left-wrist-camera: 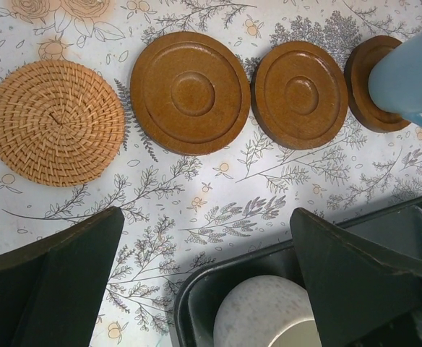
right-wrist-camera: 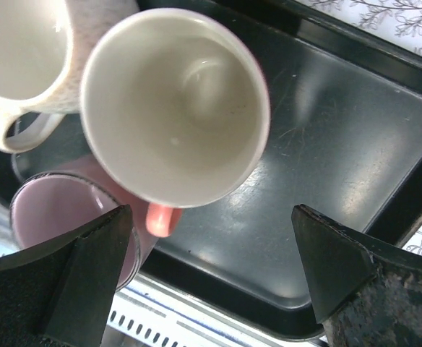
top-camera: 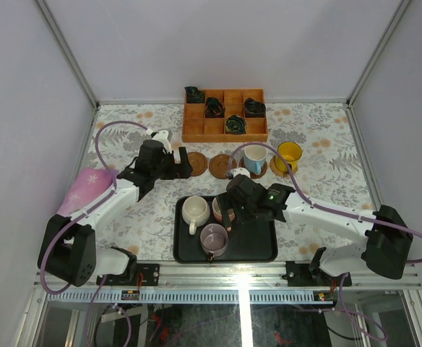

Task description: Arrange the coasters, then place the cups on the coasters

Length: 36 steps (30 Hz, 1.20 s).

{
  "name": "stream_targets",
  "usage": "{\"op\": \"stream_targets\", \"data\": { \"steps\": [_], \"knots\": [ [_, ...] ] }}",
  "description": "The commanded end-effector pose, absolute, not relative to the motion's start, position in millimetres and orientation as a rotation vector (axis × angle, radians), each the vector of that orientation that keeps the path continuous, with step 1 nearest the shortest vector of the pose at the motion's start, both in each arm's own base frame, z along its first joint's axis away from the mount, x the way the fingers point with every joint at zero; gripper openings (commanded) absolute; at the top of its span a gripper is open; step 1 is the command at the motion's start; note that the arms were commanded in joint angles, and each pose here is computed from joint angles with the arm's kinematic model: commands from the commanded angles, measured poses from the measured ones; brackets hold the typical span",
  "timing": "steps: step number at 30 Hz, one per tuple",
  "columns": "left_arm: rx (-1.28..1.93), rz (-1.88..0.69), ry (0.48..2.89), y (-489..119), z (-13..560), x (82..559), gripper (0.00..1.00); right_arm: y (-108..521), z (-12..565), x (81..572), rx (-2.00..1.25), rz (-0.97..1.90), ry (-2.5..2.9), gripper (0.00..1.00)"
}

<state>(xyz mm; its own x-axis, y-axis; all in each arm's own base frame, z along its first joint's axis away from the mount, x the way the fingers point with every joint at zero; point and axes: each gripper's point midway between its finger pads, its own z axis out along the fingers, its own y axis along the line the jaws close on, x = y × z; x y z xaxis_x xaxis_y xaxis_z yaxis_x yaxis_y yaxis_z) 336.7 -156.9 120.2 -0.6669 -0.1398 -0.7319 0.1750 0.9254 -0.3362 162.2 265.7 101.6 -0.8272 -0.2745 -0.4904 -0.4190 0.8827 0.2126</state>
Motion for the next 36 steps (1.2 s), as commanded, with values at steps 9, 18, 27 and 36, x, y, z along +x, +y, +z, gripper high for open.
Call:
{"op": "stream_targets", "data": {
  "steps": [9, 18, 27, 36],
  "knots": [
    [0.047, -0.501, 2.223, -157, 127, 329, 1.00, 264, 75, 177, -0.432, 0.287, 2.610, 0.91],
    [0.047, -0.481, 2.205, -153, 134, 327, 1.00, 283, 75, 182, -0.455, 0.334, 2.602, 0.62],
    [0.054, -0.489, 2.197, -154, 136, 328, 1.00, 285, 80, 182, -0.467, 0.302, 2.610, 0.00],
    [0.051, -0.482, 2.190, -153, 138, 327, 1.00, 287, 147, 200, -0.453, 0.186, 2.435, 0.00]
  ]
}}
